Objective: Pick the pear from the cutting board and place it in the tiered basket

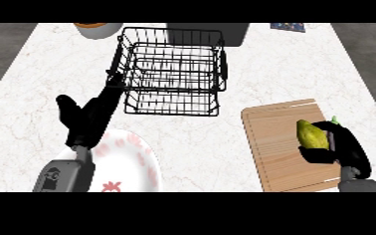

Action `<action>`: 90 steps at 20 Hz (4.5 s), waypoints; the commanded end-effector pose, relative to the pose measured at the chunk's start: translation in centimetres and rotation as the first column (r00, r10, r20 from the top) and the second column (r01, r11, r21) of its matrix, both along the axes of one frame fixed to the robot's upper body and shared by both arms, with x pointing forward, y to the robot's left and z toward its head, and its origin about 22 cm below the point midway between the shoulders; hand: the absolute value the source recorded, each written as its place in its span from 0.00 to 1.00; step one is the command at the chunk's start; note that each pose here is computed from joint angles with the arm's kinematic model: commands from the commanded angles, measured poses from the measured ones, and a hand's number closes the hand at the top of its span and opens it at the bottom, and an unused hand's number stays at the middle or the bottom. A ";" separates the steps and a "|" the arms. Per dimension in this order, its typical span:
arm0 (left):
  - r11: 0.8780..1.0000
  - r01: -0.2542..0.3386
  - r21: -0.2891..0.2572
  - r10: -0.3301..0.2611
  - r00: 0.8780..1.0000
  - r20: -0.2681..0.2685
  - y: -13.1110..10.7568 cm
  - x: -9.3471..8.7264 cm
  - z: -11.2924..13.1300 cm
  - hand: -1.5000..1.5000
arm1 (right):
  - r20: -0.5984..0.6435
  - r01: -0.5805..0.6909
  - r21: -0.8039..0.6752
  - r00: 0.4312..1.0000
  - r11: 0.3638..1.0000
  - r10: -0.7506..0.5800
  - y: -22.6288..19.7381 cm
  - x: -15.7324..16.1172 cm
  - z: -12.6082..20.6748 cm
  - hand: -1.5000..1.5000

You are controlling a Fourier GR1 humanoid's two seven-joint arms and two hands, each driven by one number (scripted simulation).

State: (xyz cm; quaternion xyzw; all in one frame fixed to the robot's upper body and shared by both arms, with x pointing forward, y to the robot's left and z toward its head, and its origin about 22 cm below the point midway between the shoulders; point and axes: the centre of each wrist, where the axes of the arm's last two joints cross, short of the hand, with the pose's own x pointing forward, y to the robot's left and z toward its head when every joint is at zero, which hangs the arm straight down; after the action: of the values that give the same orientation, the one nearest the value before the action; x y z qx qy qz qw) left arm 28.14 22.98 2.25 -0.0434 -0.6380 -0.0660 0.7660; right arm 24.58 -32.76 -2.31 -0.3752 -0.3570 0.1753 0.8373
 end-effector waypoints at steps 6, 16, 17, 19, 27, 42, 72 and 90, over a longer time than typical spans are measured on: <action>1.000 0.000 -0.014 0.000 1.000 -0.001 -1.0 -0.1 -0.4 0.50 | 0.088 -0.010 0.040 0.996 0.999 0.007 2.4 0.7 -1.8 1.00; 1.000 -0.004 -0.009 0.004 1.000 -0.011 0.0 -0.1 0.1 0.50 | 0.135 -0.277 -0.251 0.939 0.928 0.317 18.5 -5.8 2.1 1.00; 1.000 -0.014 0.009 0.014 1.000 -0.015 -0.9 -0.5 -0.9 0.50 | 0.163 -0.271 -0.239 0.935 0.932 0.314 19.7 -6.8 3.4 1.00; 1.000 -0.018 -0.014 0.018 1.000 -0.009 -0.4 -0.1 0.2 0.50 | 0.231 -0.211 -0.171 0.941 0.962 0.248 22.6 -8.5 5.6 1.00; 1.000 -0.007 0.008 0.007 1.000 -0.001 0.8 -0.4 0.0 0.50 | 0.498 -0.131 -0.187 0.842 0.974 0.209 23.4 -14.2 16.1 1.00; 0.999 0.034 -0.007 -0.034 0.999 0.002 -1.8 0.0 0.5 0.50 | 0.599 -0.138 -0.365 0.722 0.921 0.346 23.5 -13.3 22.4 1.00; 0.994 0.104 -0.019 -0.104 0.994 0.027 -3.8 1.5 1.6 0.50 | 0.655 -0.132 -0.024 0.747 0.991 0.115 30.2 11.5 27.5 1.00; 0.997 0.079 0.000 -0.079 0.997 0.018 -2.4 2.0 0.5 0.50 | 0.881 -0.190 0.067 0.472 0.979 0.032 34.6 15.8 26.1 0.00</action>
State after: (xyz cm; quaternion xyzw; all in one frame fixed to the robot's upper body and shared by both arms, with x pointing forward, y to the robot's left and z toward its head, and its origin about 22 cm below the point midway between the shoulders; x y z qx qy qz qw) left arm 29.67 20.68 2.72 -0.0714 -0.6431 -0.0990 0.7560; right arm 40.00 0.84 23.28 -0.3057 -0.7608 0.0403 0.5710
